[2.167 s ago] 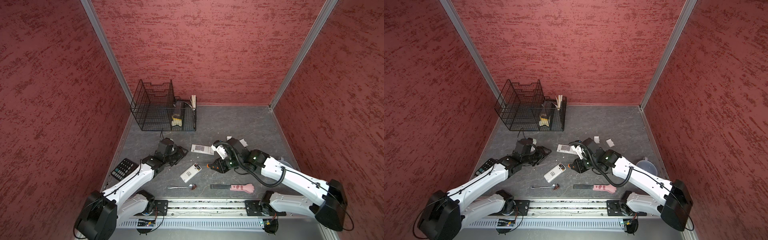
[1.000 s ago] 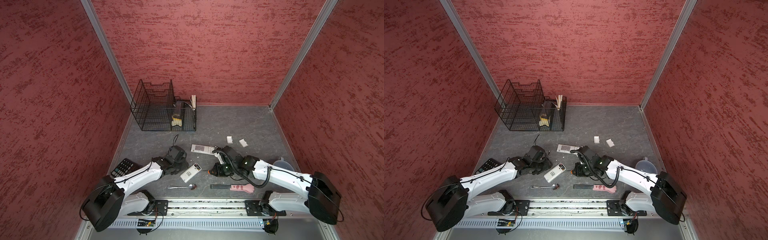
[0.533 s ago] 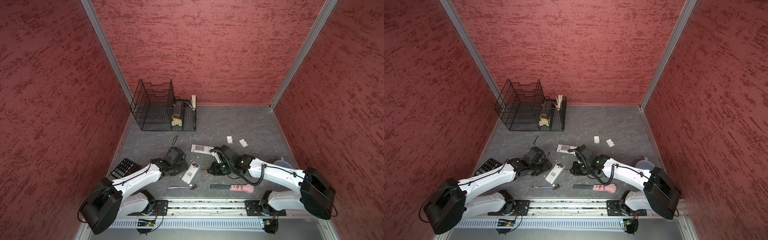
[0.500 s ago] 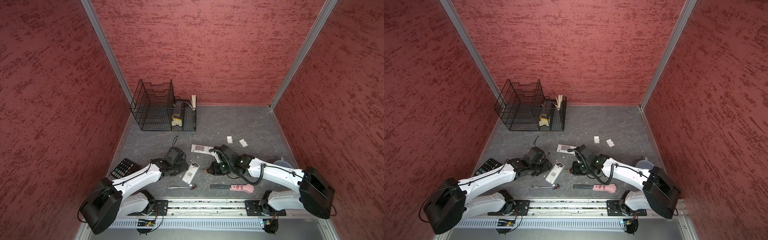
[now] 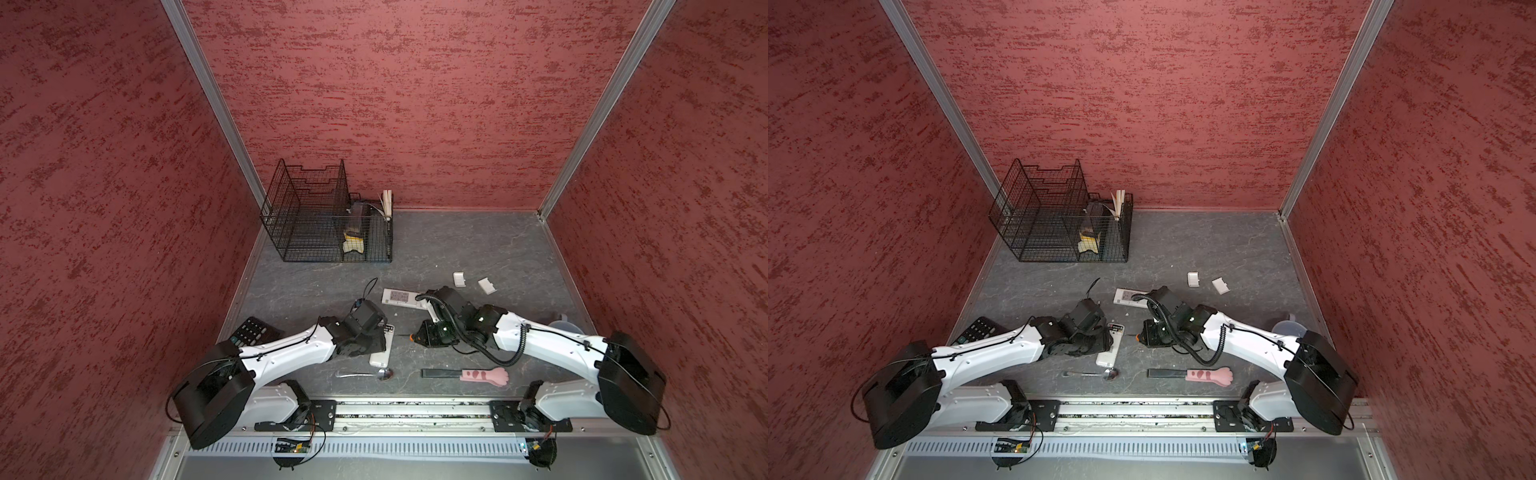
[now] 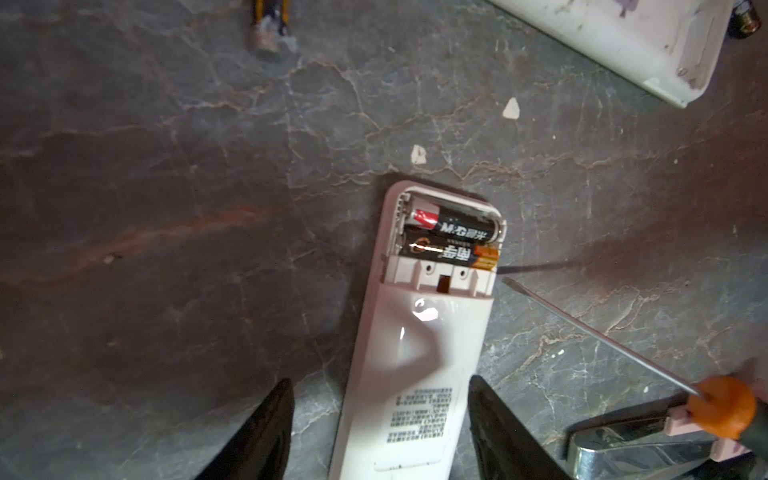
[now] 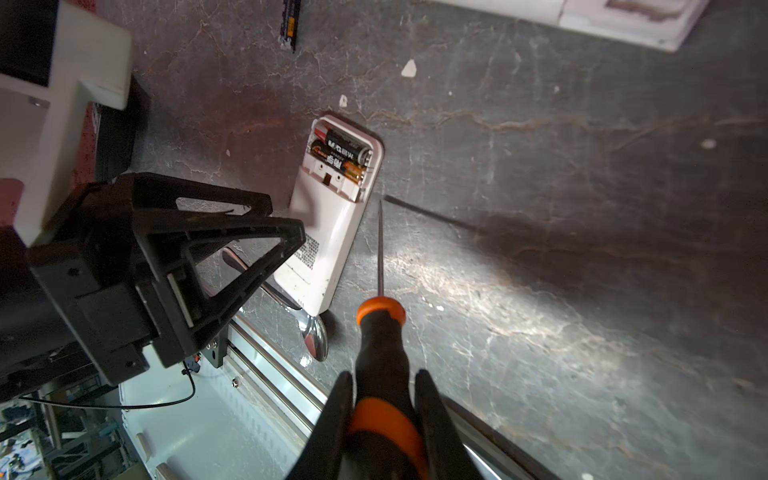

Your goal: Unload the batteries from the remote control

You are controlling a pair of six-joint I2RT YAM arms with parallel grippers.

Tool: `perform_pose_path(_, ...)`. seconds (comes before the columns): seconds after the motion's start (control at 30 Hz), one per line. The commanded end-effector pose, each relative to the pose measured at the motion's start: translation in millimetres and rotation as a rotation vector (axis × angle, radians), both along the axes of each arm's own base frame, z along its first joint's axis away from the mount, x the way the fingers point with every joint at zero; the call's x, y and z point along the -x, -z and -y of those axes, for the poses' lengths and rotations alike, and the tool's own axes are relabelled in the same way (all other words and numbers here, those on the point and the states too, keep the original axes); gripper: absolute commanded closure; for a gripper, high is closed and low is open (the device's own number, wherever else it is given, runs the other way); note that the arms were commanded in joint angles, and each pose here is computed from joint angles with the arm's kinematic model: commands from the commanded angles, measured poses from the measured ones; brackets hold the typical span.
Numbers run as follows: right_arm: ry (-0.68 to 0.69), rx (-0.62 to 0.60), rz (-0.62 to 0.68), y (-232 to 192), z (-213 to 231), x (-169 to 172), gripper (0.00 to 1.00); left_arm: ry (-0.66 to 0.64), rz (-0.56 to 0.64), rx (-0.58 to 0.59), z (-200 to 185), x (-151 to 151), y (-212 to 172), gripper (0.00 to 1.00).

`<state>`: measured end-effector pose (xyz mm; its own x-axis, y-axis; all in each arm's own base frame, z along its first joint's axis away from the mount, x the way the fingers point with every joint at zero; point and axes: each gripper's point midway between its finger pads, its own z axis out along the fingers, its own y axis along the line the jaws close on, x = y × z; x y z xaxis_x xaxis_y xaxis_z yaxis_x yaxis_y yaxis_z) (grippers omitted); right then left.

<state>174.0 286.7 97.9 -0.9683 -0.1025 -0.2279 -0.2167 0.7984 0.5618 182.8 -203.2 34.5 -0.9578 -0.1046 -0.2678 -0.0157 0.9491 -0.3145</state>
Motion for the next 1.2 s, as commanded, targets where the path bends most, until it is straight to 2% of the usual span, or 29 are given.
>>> perform_pose_path(0.0,0.028,0.022,0.051,-16,10,-3,1.00,0.046,0.044,-0.066,4,-4,1,0.31)
perform_pose_path(0.3,0.053,0.015,0.089,-29,19,-4,1.00,0.110,0.027,-0.254,5,4,16,0.31)
perform_pose_path(0.4,0.053,0.014,0.096,-30,20,-5,1.00,0.116,0.015,-0.277,5,6,22,0.32)
perform_pose_path(0.5,0.056,0.010,0.101,-31,20,-7,1.00,0.121,0.004,-0.288,4,9,28,0.37)
perform_pose_path(0.57,0.059,0.009,0.106,-31,20,-8,1.00,0.129,0.007,-0.297,4,9,30,0.44)
perform_pose_path(0.67,0.064,0.004,0.113,-32,20,-10,1.00,0.140,0.022,-0.297,5,7,30,0.55)
perform_pose_path(0.8,0.083,0.000,0.114,-32,22,-13,1.00,0.176,0.056,-0.268,16,1,27,0.63)
perform_pose_path(0.97,0.116,0.000,0.108,-31,28,-15,1.00,0.268,0.099,-0.188,44,-7,23,0.64)
perform_pose_path(1.17,0.157,-0.004,0.105,-29,39,-15,1.00,0.362,0.100,-0.144,74,-13,25,0.62)
